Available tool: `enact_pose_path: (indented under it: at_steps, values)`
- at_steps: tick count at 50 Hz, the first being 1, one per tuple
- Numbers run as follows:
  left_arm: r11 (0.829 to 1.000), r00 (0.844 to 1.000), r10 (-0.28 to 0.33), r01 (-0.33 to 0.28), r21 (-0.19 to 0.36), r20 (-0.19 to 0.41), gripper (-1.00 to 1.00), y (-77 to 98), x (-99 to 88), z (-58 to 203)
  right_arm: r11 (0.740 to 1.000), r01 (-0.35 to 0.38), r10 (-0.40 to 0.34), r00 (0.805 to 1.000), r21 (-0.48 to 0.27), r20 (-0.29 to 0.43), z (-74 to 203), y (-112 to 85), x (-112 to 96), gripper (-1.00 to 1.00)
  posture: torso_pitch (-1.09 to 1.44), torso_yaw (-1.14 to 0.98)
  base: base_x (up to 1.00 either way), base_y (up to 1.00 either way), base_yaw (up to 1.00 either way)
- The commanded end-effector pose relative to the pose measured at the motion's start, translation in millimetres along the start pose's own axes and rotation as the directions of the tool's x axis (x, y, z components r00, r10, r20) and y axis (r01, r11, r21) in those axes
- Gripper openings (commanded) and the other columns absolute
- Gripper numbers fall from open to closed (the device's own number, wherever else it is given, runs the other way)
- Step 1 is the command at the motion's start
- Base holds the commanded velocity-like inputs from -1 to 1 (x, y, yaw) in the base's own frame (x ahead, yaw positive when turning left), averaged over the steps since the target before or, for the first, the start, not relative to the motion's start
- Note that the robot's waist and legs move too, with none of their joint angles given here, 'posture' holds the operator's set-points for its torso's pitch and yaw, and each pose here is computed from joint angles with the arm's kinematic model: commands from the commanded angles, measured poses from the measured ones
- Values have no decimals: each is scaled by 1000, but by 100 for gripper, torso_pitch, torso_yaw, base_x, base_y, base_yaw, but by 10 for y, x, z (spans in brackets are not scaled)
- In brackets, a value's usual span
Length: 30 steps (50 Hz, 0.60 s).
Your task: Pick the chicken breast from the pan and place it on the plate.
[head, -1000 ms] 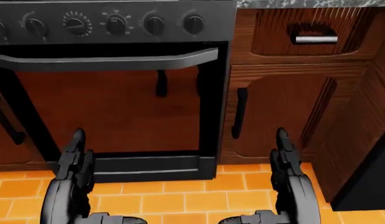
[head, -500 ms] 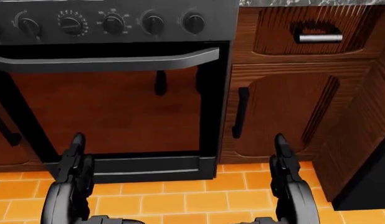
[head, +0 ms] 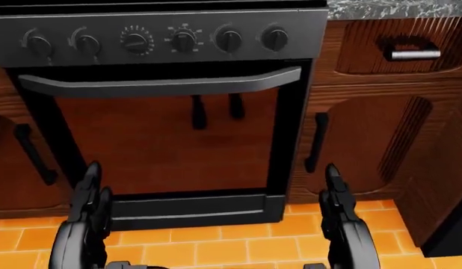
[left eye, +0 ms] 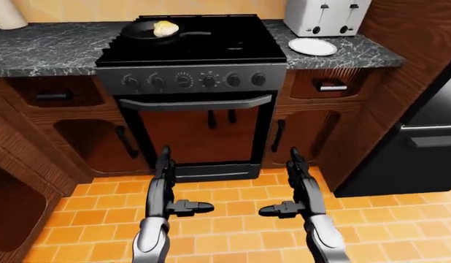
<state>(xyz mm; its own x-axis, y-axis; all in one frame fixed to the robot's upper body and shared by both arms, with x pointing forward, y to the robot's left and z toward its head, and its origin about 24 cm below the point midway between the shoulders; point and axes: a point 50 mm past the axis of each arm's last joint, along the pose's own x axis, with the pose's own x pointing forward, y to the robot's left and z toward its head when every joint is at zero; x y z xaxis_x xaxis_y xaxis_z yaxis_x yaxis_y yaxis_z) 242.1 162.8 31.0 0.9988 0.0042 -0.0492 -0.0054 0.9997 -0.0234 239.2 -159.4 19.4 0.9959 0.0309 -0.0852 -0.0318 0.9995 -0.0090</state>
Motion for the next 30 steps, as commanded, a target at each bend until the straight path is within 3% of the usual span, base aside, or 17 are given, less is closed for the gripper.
enact_pose_path:
  at_steps: [1,30]
  values:
    - [1000,996,-10,9,2,89,100,-18,36,168,1000,-6,7,996,-6,86,164,11,39,100,0,0,0,38,0]
    - [1000,996,-12,11,8,86,100,-28,38,120,999,-36,36,996,-2,77,125,48,74,100,0,0,0,38,0]
